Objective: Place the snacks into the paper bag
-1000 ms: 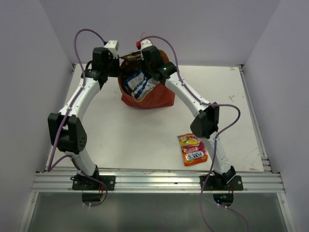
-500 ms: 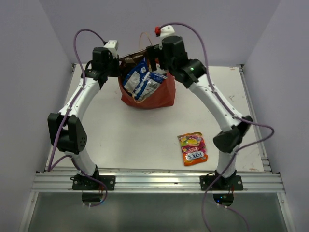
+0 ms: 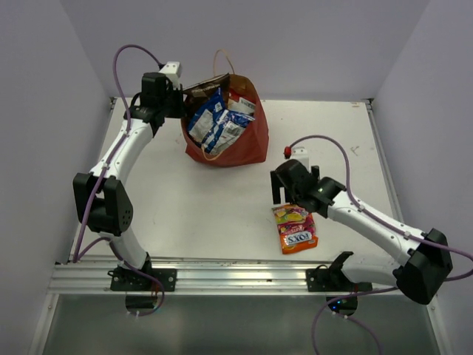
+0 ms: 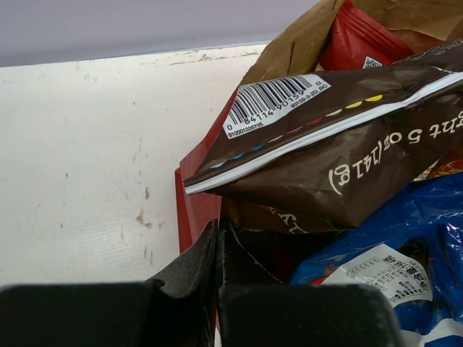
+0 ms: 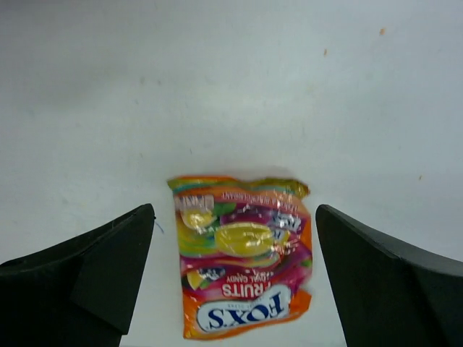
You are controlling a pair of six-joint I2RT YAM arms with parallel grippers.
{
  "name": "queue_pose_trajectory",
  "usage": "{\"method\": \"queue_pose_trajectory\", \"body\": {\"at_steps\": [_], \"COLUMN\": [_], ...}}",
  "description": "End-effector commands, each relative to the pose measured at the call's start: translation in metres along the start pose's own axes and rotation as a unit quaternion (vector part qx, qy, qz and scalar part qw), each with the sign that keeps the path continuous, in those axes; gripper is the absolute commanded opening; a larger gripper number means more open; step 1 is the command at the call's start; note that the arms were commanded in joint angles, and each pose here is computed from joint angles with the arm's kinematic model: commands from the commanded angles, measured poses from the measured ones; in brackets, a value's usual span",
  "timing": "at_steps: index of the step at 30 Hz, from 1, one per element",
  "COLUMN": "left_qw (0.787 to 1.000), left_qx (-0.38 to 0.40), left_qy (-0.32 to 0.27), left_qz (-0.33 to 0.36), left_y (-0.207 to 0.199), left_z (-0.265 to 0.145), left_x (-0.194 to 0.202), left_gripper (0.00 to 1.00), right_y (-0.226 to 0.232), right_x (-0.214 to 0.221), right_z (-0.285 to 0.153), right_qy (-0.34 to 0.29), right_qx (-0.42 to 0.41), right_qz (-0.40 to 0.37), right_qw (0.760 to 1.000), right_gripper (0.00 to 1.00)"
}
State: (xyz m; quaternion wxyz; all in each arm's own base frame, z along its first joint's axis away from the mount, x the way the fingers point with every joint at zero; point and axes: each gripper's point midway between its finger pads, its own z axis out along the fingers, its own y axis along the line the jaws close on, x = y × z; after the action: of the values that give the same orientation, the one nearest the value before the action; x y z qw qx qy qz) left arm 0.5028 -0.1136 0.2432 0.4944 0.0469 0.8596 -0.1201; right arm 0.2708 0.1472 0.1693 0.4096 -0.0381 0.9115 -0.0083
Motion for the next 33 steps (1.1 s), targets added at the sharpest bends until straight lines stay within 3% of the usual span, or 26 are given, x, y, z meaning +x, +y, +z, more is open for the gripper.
{"method": "queue_pose_trajectory", "body": {"at_steps": [1,14,21,22,23,25,26,28,30,33], "left_qw": [0.999,0.999,0.999,0.999,0.999,0.999,0.999,0.999,0.999,0.999], "left_qx": [0.019,0.02,0.018,0.019,0.018,0.018,0.018,0.018,0.018,0.02], "left_qy": [-0.041,-0.032,-0.034,-0.032,-0.032,-0.032,-0.03,-0.031,-0.031,-0.03], "left_qz": [-0.003,-0.003,-0.001,-0.001,-0.001,-0.001,-0.002,-0.001,-0.001,-0.001], "left_y": [-0.01,-0.009,-0.008,-0.008,-0.008,-0.008,-0.008,-0.008,-0.008,-0.008], "left_z": [-0.013,-0.009,-0.011,-0.01,-0.01,-0.01,-0.009,-0.009,-0.009,-0.009], "left_x": [-0.032,-0.022,-0.023,-0.022,-0.022,-0.022,-0.02,-0.021,-0.021,-0.021], "left_gripper": [0.0,0.0,0.0,0.0,0.0,0.0,0.0,0.0,0.0,0.0], "right_y": [0.007,0.02,0.014,0.014,0.013,0.011,0.013,0.005,0.007,0.008], "right_x": [0.029,0.156,0.181,0.183,0.186,0.186,0.181,0.177,0.161,0.127], "right_z": [-0.01,0.009,0.021,0.022,0.023,0.022,0.019,0.014,0.005,-0.014], "right_qy": [0.012,0.136,0.157,0.159,0.161,0.161,0.156,0.15,0.132,0.109], "right_qx": [-0.015,-0.017,0.012,0.014,0.018,0.024,0.02,0.038,0.035,0.034], "right_qz": [0.074,0.112,0.107,0.106,0.102,0.101,0.099,0.087,0.084,0.068], "right_qw": [0.997,0.984,0.982,0.981,0.981,0.982,0.982,0.984,0.987,0.991], "right_gripper": [0.97,0.93,0.9,0.87,0.69,0.54,0.36,0.17,0.04,0.0]}}
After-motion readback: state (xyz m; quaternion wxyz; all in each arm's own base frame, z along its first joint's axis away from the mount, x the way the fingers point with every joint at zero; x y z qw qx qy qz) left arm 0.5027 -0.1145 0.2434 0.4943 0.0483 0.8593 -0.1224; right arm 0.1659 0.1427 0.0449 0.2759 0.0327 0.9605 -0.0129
